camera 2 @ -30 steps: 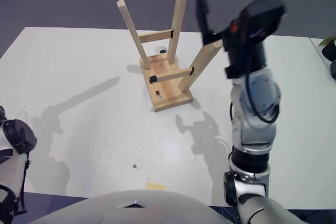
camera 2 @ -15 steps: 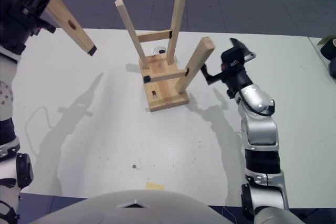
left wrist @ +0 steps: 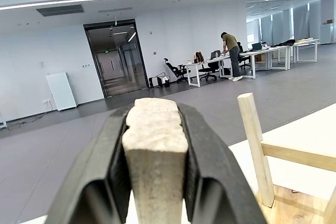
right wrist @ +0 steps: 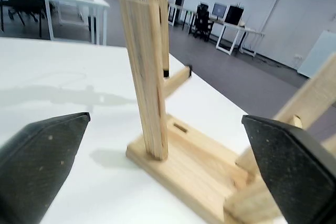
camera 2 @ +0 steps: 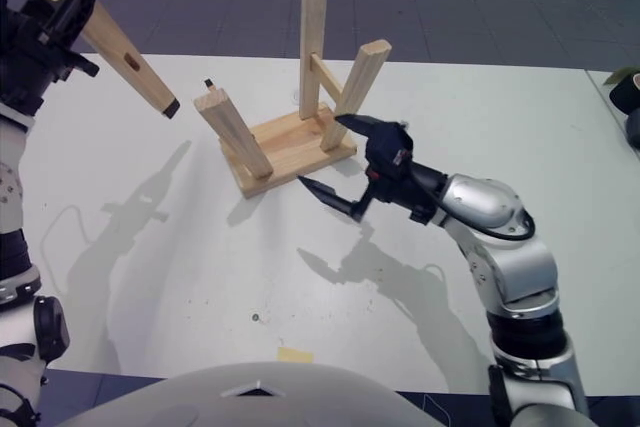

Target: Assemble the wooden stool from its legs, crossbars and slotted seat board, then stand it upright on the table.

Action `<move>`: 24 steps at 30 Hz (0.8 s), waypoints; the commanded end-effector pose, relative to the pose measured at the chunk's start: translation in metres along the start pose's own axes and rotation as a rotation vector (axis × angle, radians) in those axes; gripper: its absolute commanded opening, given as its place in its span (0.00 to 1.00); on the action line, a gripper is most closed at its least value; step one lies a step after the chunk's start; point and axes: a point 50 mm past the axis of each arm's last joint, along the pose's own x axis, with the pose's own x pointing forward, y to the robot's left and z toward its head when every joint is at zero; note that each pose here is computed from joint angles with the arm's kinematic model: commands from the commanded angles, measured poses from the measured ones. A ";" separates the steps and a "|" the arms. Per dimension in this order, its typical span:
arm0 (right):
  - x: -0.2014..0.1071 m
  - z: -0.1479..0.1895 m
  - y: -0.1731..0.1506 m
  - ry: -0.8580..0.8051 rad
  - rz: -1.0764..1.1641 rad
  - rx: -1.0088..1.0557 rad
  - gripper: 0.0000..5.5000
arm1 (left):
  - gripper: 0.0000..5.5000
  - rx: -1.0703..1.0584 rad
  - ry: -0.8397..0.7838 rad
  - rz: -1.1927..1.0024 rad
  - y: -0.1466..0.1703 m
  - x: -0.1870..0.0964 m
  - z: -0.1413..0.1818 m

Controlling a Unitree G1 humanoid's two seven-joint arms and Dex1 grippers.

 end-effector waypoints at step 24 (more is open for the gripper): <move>0.131 -0.003 0.021 0.006 -0.181 -0.031 0.98 | 0.19 -0.058 0.007 -0.078 -0.026 0.015 -0.014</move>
